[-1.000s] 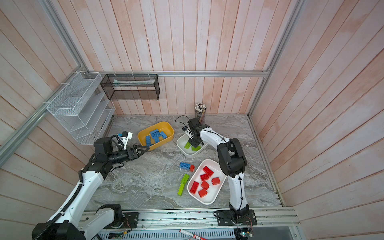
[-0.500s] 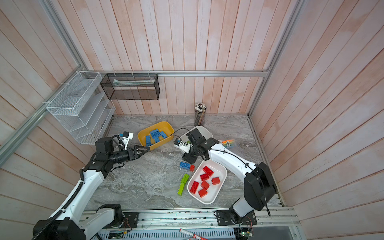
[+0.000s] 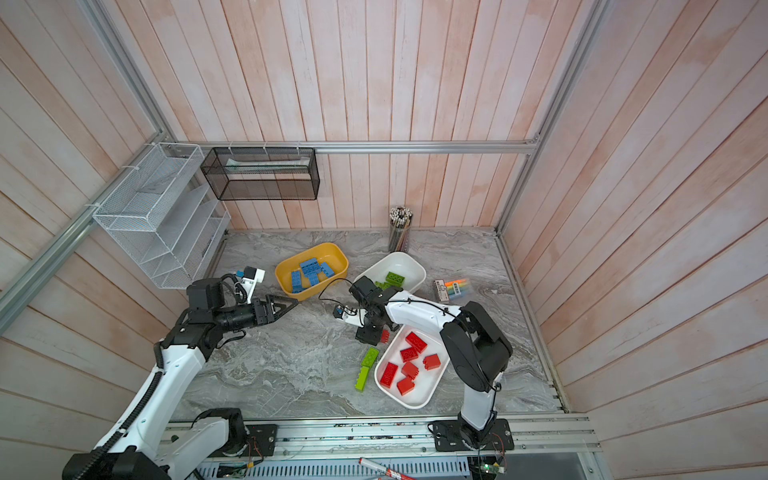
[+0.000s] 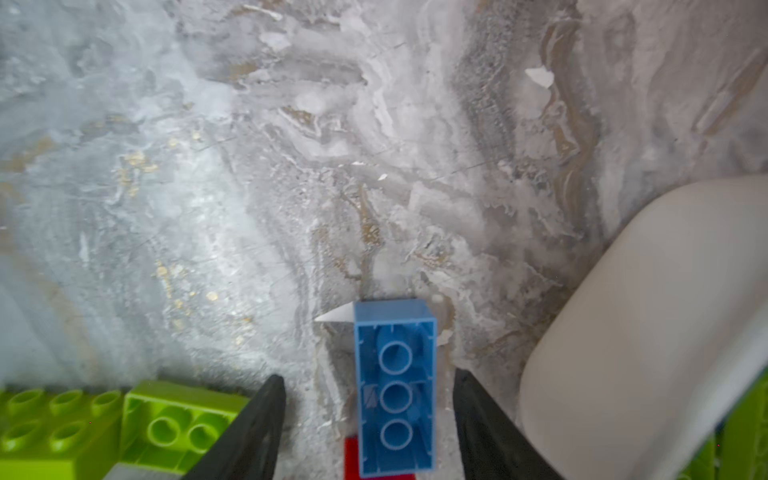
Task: Sort the legos into containers by color
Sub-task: 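Return the right gripper to the pile and grasp a blue brick, then carry the blue brick into the yellow tub and open the right gripper, then move the right gripper to the lime-green bricks and grasp one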
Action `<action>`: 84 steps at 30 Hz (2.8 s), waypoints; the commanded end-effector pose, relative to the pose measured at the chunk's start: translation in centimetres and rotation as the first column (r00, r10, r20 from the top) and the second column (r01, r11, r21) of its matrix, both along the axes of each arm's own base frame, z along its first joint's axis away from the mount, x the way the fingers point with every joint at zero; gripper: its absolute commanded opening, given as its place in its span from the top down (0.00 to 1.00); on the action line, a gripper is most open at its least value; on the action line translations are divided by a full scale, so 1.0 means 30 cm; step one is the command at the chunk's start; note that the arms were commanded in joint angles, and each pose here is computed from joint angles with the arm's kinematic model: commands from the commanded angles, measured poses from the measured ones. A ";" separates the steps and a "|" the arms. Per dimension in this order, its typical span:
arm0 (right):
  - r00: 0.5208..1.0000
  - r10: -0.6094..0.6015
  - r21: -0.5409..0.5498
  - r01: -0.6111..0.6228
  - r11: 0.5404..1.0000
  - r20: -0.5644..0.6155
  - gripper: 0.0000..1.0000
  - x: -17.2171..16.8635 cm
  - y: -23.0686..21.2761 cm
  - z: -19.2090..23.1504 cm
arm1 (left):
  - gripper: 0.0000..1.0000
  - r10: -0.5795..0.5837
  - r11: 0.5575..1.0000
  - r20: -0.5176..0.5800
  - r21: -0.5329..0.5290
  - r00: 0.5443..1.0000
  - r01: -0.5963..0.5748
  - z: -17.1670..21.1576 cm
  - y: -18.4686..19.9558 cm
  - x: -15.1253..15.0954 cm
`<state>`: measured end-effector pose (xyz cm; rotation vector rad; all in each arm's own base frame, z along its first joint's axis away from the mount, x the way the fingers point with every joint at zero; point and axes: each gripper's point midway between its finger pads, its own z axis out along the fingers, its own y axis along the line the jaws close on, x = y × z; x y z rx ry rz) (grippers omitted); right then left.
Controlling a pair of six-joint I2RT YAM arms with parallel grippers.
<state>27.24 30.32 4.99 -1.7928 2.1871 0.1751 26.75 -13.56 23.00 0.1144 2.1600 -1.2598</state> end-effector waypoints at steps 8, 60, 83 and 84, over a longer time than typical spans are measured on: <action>0.999 -0.005 -0.081 0.001 0.997 -0.047 0.37 0.036 -0.032 -0.066 | 0.00 -0.004 1.000 0.019 0.027 1.000 0.004 -0.003 0.009 -0.012; 0.915 -0.266 0.355 0.150 0.923 0.304 0.75 0.788 0.424 0.239 | 0.00 0.085 0.985 0.032 0.150 0.996 -0.088 0.034 0.082 -0.006; 0.865 -0.488 0.498 0.475 0.726 -0.113 0.40 0.358 0.229 0.468 | 0.00 0.071 0.992 0.014 0.107 0.997 -0.072 0.006 0.068 -0.009; 0.837 -0.525 0.492 0.526 0.694 -0.154 0.40 0.319 0.211 0.464 | 0.00 0.072 0.992 0.013 0.105 0.997 -0.073 0.005 0.068 -0.010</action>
